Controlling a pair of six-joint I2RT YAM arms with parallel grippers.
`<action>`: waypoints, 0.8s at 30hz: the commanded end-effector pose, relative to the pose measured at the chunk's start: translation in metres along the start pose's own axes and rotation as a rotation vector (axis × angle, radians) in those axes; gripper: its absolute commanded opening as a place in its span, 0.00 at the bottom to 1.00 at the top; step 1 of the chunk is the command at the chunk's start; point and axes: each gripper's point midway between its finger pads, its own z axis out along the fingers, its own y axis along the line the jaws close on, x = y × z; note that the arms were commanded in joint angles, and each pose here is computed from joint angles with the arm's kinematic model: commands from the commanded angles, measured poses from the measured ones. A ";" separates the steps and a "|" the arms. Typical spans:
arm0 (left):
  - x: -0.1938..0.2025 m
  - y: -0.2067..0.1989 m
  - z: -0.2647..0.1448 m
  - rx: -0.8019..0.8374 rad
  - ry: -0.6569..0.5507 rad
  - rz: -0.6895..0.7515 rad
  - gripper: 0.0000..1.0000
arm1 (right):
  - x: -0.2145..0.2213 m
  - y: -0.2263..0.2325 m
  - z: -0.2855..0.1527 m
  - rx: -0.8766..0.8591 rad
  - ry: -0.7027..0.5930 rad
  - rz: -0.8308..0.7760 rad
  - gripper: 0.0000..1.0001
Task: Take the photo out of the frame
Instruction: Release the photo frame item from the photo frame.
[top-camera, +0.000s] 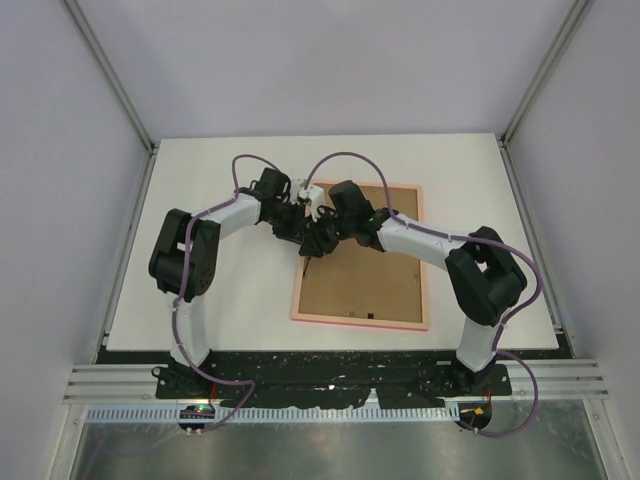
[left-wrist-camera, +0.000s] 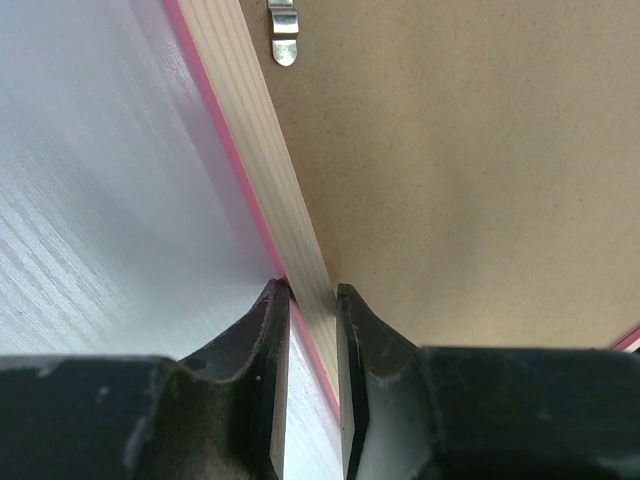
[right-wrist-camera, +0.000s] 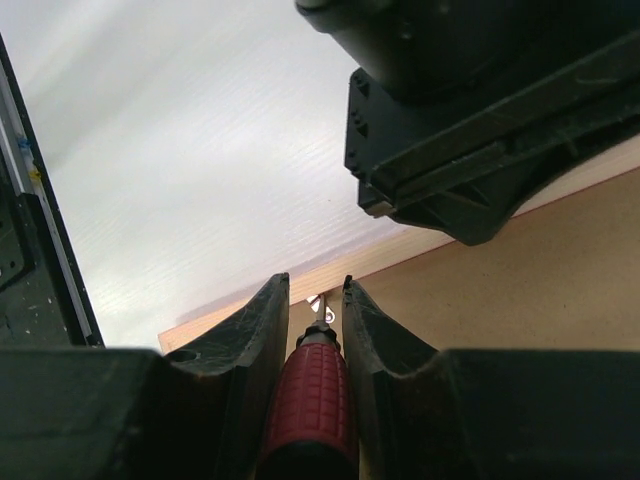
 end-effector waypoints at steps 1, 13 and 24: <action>0.005 0.013 -0.001 -0.056 0.003 0.007 0.09 | 0.020 0.033 0.003 -0.097 0.129 -0.094 0.08; 0.004 0.018 -0.002 -0.076 -0.009 -0.002 0.07 | 0.040 0.047 -0.002 -0.183 0.232 -0.159 0.08; 0.004 0.024 -0.004 -0.094 -0.016 -0.008 0.05 | 0.045 0.049 -0.005 -0.193 0.267 -0.185 0.08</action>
